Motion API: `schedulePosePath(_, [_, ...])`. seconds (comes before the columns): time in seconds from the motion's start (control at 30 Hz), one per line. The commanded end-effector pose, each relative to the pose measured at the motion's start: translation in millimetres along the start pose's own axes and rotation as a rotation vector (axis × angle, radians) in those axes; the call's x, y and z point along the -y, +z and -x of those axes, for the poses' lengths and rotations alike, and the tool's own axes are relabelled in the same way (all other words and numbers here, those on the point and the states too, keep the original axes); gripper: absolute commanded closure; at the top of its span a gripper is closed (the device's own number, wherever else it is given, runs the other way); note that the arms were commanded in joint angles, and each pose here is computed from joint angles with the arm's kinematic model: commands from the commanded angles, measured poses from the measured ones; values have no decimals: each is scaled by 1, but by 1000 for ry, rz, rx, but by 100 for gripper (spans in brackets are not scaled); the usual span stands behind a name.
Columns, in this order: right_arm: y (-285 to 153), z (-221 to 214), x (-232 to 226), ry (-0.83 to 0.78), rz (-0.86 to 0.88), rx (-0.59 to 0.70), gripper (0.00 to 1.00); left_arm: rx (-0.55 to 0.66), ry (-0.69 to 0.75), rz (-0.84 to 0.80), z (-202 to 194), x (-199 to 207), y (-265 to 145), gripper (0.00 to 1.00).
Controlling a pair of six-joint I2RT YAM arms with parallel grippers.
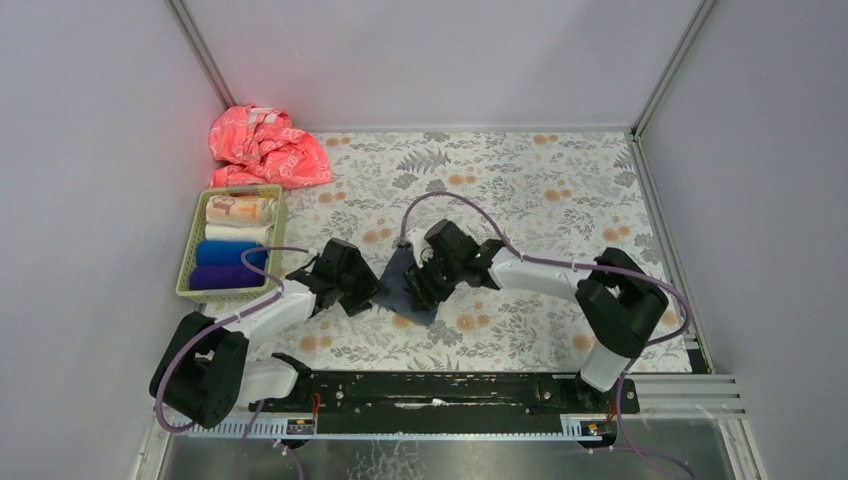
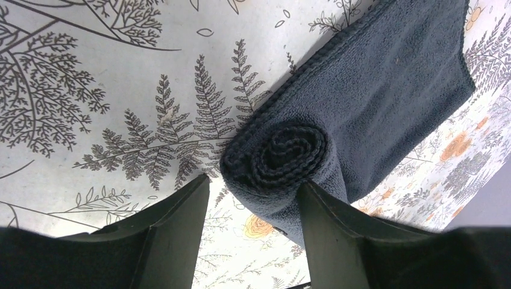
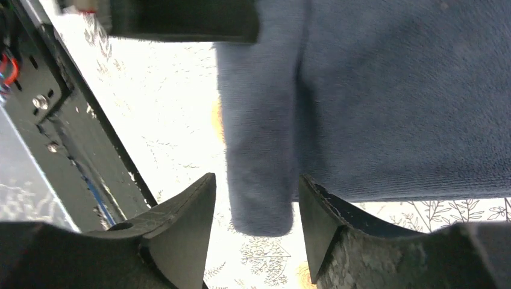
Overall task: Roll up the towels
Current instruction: Roll the towel at the center of the board.
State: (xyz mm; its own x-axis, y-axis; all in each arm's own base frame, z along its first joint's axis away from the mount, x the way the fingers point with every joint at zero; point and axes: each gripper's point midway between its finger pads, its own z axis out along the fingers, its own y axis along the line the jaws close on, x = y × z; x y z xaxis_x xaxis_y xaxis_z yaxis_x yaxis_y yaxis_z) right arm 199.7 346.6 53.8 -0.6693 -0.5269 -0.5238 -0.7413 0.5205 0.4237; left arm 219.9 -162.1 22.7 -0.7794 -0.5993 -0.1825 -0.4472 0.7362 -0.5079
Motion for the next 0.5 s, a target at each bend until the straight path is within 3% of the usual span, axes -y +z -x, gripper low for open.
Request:
schedulePosePath(0.0, [-18,15,-6,-273,-244,74,40,24,-1,117,-3,-34,11,45])
schedulePosePath(0.23, [-15,12,-41,-509,-334,96,39,11,-11,133,-6,-40,16,45])
schedulePosePath(0.47, [19,-16,-15,-569,-416,-28,39,4,-16,124,-8,-39,15,45])
